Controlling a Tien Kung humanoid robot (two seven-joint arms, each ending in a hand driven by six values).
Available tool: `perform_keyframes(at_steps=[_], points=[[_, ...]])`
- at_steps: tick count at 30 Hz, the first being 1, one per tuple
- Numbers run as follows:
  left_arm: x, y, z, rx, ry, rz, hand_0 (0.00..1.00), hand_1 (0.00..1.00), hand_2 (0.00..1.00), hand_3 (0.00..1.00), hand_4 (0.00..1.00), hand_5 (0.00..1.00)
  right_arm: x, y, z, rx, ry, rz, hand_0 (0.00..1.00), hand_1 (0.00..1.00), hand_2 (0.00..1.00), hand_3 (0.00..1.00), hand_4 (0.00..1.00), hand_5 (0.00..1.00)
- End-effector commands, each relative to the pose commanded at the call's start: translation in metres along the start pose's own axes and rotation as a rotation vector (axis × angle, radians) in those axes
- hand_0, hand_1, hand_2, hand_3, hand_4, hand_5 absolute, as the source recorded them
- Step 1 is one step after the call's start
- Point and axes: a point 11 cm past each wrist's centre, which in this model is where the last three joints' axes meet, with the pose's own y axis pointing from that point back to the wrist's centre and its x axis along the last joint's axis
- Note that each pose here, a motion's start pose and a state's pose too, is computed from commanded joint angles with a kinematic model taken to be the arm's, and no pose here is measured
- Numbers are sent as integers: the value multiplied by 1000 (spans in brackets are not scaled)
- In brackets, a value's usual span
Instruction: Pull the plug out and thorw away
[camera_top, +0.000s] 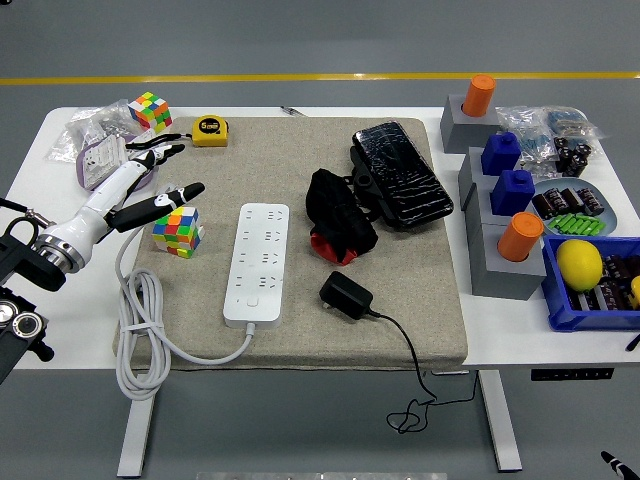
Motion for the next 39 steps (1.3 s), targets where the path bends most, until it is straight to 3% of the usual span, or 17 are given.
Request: perform_keyframes(at_steps=[10,20,21,25,39], points=[[11,2,-2,1,-7,33,998,998,998,927,998,824,-1,1,-6,13,7,-12,702,710,725,763,998,798],[13,1,-5,12,-16,38,998,998,998,926,998,824,-2,1,-12,24,21,-5,698,705,722,759,998,794],[13,2,-6,13,-18,38,998,998,998,925,998,827,-2,1,-12,25,21,-7,694,701,714,749,998,746],[14,2,-6,15,-23,40,998,998,998,925,998,827,-3,1,-13,30,18,-7,694,701,714,749,998,746],[11,1,-6,20,-11,33,998,998,998,926,998,814,9,3,-12,42,-3,28,692,695,705,744,998,743]])
